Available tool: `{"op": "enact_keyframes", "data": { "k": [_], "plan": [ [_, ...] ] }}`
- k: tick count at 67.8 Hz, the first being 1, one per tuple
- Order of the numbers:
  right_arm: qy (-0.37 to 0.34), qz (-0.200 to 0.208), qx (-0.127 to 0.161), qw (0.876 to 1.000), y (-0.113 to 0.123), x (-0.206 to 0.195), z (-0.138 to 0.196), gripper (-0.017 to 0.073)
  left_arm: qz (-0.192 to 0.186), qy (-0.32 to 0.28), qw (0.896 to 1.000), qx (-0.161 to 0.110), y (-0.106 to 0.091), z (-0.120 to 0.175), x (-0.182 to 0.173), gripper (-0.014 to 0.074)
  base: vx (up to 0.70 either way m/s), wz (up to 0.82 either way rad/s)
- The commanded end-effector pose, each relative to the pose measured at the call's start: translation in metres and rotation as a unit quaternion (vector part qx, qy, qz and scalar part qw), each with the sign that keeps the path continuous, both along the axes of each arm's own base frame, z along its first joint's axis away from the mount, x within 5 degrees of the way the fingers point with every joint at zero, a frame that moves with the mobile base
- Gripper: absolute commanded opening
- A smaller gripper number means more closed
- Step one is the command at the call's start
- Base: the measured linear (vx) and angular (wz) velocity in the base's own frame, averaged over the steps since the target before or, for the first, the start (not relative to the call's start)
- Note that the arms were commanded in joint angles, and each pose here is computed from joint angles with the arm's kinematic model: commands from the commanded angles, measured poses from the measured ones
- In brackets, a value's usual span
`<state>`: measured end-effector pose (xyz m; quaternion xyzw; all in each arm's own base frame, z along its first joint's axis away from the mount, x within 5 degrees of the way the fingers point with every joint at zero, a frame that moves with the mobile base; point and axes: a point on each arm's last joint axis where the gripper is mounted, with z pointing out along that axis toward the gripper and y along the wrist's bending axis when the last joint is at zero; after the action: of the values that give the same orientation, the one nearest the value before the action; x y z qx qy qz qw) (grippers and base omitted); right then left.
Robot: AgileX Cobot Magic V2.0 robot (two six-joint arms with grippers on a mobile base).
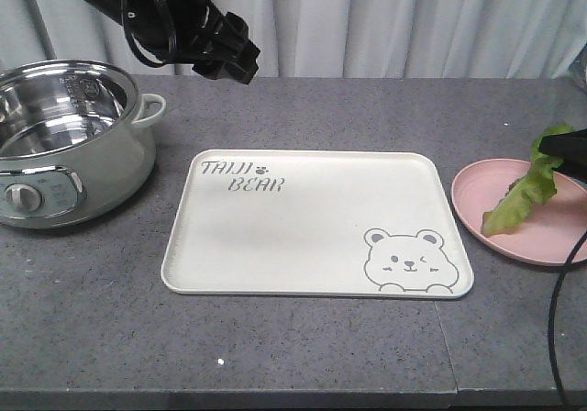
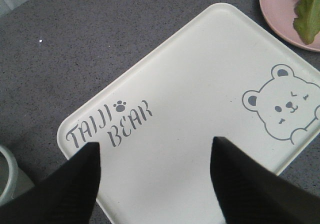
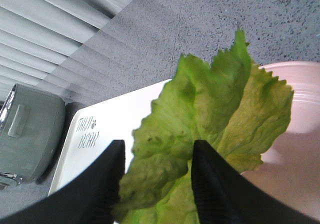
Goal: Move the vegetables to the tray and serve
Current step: 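Lower the lettuce leaf onto the pink plate with the right gripper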
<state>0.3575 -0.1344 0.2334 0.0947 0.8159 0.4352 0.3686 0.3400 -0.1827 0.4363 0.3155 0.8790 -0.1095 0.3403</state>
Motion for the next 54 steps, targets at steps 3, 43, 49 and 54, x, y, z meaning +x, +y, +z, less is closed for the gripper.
{"op": "enact_keyframes", "data": {
  "k": [3, 43, 49, 54],
  "plan": [
    [-0.038, 0.018, -0.002, 0.999, 0.004, -0.004, 0.026, 0.0321, 0.004, -0.049, 0.998, -0.036, 0.005, 0.028, -0.013, 0.0447, 0.00, 0.00],
    [0.005, -0.057, -0.031, 0.998, -0.003, -0.005, 0.000, 0.0321, 0.004, -0.051, 0.998, -0.037, 0.005, 0.028, -0.012, 0.0447, 0.00, 0.00],
    [0.007, -0.053, -0.037, 0.998, -0.001, -0.008, -0.007, 0.0321, 0.004, -0.052, 0.998, -0.037, 0.005, 0.029, -0.012, 0.0447, 0.00, 0.00],
    [0.004, -0.046, -0.035, 0.998, 0.000, -0.009, -0.006, 0.0321, 0.004, -0.052, 0.998, -0.037, 0.005, 0.029, -0.012, 0.0447, 0.00, 0.00]
  ]
}}
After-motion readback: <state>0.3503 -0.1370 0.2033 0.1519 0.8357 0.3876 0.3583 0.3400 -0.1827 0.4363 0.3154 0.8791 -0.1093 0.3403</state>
